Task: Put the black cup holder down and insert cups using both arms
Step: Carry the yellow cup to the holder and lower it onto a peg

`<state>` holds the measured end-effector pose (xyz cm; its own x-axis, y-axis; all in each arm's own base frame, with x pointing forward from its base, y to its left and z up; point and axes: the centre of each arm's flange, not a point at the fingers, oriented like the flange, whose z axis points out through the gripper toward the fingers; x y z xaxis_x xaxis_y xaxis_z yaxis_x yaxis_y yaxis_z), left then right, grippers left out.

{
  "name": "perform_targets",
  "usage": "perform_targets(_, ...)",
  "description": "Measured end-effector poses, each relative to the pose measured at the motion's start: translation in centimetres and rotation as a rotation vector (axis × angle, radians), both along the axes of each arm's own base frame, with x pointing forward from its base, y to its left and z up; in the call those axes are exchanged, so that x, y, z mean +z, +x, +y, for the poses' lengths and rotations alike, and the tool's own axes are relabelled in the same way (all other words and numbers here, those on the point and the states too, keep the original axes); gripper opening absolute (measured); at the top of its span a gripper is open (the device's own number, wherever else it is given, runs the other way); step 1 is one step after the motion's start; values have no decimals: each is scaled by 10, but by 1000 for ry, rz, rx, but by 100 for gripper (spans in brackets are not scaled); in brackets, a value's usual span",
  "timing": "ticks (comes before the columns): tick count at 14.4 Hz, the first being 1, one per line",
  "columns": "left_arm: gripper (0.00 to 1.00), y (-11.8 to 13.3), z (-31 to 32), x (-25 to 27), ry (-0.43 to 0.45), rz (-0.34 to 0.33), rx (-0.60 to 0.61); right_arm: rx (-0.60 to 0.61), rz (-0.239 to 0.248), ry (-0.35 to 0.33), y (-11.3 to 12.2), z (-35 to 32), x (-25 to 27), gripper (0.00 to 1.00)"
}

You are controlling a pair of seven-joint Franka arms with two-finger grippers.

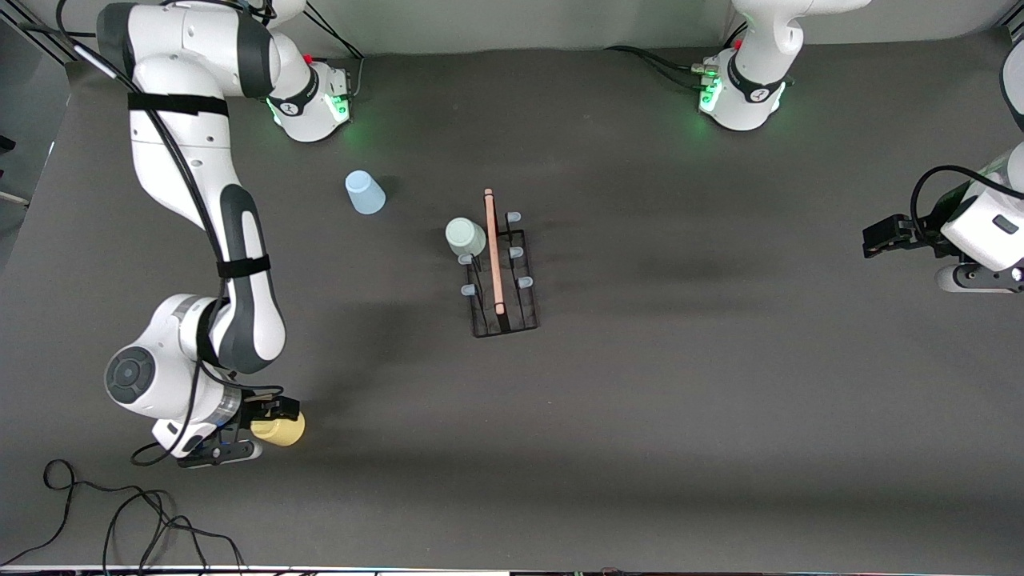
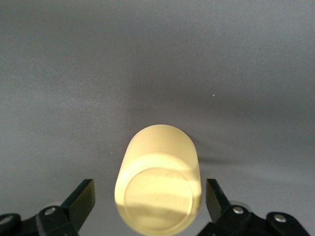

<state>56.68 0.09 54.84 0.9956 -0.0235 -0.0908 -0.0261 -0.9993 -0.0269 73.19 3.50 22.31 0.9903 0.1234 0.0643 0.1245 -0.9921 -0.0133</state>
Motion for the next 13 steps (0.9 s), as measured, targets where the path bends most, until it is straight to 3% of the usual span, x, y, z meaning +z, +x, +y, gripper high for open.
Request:
perform_targets(2,100,0,0,0,0,0,0,-1,3,0,0,0,-4,96)
perform_targets(5,100,0,0,0,0,0,0,3,-13,2,4,2,4,67)
perform_targets(7,100,0,0,0,0,0,0,9,-22,11,8,5,20,67)
perform_targets(9,100,0,0,0,0,0,0,22,9,26,9,7,56,67)
perform_targets(13,100,0,0,0,0,0,0,-21,85,-14,-10,10,192,67)
